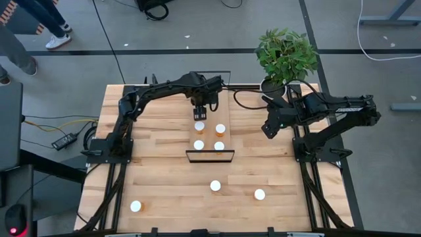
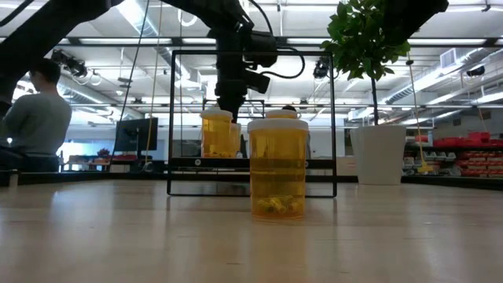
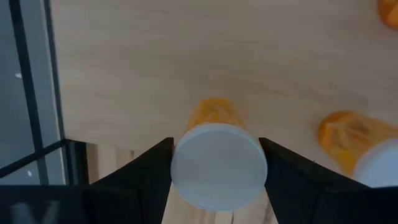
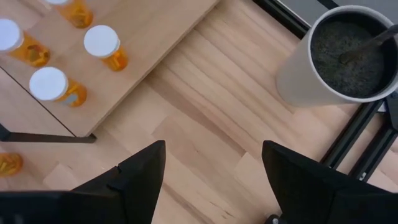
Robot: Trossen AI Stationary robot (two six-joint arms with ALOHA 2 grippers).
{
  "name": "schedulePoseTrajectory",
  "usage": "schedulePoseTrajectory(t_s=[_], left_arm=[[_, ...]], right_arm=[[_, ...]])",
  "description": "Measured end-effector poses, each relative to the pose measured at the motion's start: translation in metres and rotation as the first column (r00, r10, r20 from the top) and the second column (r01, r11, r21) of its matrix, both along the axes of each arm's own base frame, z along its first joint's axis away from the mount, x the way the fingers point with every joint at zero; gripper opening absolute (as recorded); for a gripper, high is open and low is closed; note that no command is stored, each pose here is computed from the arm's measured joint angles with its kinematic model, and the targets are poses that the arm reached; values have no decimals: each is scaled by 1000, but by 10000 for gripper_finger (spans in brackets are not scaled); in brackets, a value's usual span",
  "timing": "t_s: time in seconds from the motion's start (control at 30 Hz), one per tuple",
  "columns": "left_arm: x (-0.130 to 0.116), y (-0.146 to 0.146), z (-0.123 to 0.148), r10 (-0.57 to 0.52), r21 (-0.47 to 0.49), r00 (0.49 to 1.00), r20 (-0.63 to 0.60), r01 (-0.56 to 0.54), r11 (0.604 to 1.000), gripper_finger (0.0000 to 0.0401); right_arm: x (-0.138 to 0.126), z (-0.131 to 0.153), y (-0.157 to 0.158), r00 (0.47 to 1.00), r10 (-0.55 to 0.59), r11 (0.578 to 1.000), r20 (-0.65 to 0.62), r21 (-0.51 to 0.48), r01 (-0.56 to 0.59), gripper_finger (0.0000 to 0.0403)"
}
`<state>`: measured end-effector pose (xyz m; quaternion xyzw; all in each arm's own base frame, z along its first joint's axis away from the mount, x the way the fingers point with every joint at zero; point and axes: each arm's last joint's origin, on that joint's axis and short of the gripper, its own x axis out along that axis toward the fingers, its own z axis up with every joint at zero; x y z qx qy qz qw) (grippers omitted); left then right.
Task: Pick and place medicine bottles onto shelf by color
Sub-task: Put the orange pill bottle on the shelf aligned with the other orange pill bottles
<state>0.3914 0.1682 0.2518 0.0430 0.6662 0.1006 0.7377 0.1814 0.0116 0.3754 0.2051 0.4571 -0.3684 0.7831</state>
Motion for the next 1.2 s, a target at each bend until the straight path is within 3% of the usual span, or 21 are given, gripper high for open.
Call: schedulePoseTrajectory(t_s=[1.2], left_arm=[[4, 1, -15, 65, -31, 998, -24, -65, 997, 237]], right_arm=[[0, 0, 0, 1000, 4, 1000, -1, 7, -4, 271]])
